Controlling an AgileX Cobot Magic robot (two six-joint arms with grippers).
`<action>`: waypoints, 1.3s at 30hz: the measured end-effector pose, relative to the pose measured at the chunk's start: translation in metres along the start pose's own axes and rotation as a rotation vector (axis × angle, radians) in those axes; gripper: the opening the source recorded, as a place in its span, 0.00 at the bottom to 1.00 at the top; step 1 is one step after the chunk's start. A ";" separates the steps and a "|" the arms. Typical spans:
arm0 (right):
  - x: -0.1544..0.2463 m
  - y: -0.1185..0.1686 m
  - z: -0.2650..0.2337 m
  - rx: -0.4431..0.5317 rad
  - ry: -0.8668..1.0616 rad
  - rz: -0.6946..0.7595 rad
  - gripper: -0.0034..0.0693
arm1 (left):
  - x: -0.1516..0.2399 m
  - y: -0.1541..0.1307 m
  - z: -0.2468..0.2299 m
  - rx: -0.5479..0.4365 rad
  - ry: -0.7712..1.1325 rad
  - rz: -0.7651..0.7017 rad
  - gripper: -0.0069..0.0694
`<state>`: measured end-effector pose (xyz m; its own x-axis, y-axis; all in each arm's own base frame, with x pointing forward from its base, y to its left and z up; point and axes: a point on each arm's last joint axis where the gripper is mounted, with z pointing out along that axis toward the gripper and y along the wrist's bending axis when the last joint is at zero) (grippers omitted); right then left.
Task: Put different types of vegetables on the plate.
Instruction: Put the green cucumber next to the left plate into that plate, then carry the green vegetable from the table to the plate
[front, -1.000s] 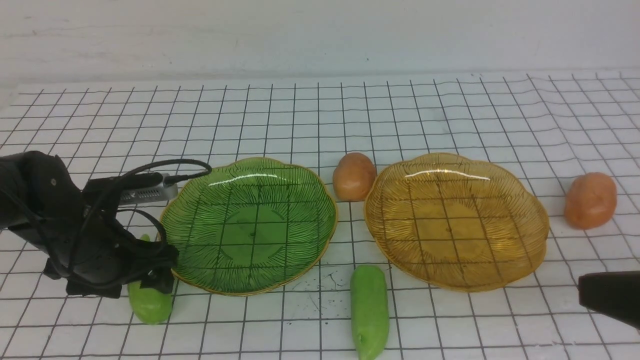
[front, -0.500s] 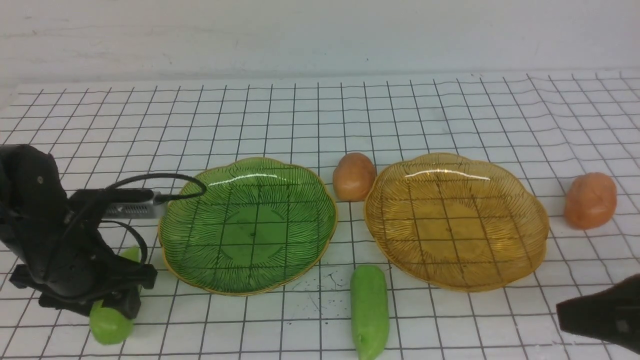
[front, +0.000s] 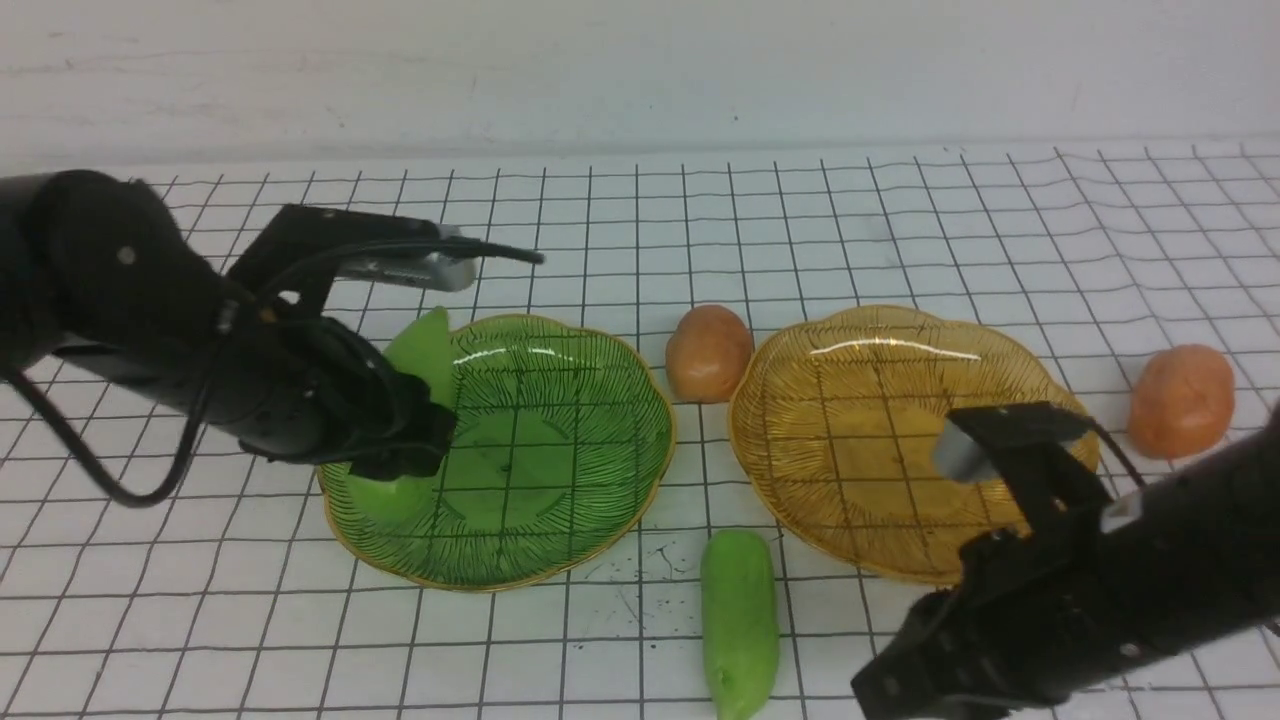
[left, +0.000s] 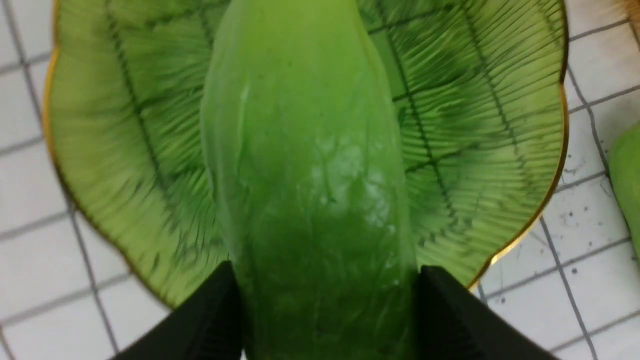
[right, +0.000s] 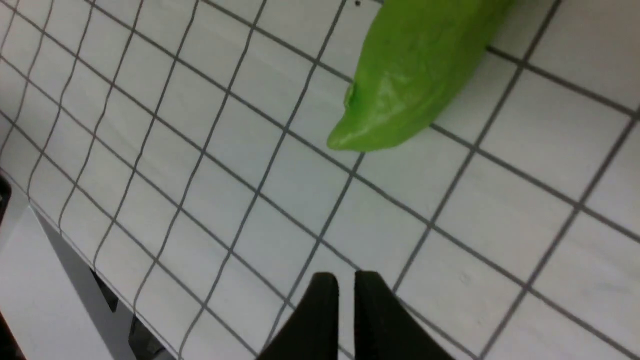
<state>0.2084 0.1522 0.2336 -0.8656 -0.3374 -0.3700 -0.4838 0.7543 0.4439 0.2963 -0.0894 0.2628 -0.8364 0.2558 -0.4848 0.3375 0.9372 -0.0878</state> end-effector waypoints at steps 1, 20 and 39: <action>0.000 0.000 0.000 0.000 0.000 -0.001 0.12 | -0.002 0.000 0.000 -0.003 -0.003 0.006 0.59; -0.062 -0.028 0.091 0.074 0.122 0.189 0.91 | -0.032 0.002 0.042 -0.032 0.099 -0.013 0.93; -0.115 0.019 0.035 -0.076 -0.119 0.072 0.59 | -0.027 -0.016 -0.094 0.000 -0.045 -0.001 0.08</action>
<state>0.3030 0.2250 0.2556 -0.8790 -0.2117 -0.4274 -0.4336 0.7277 0.5314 0.2734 -0.0893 0.3591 -0.8165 0.2435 -0.5235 0.3365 0.9375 -0.0888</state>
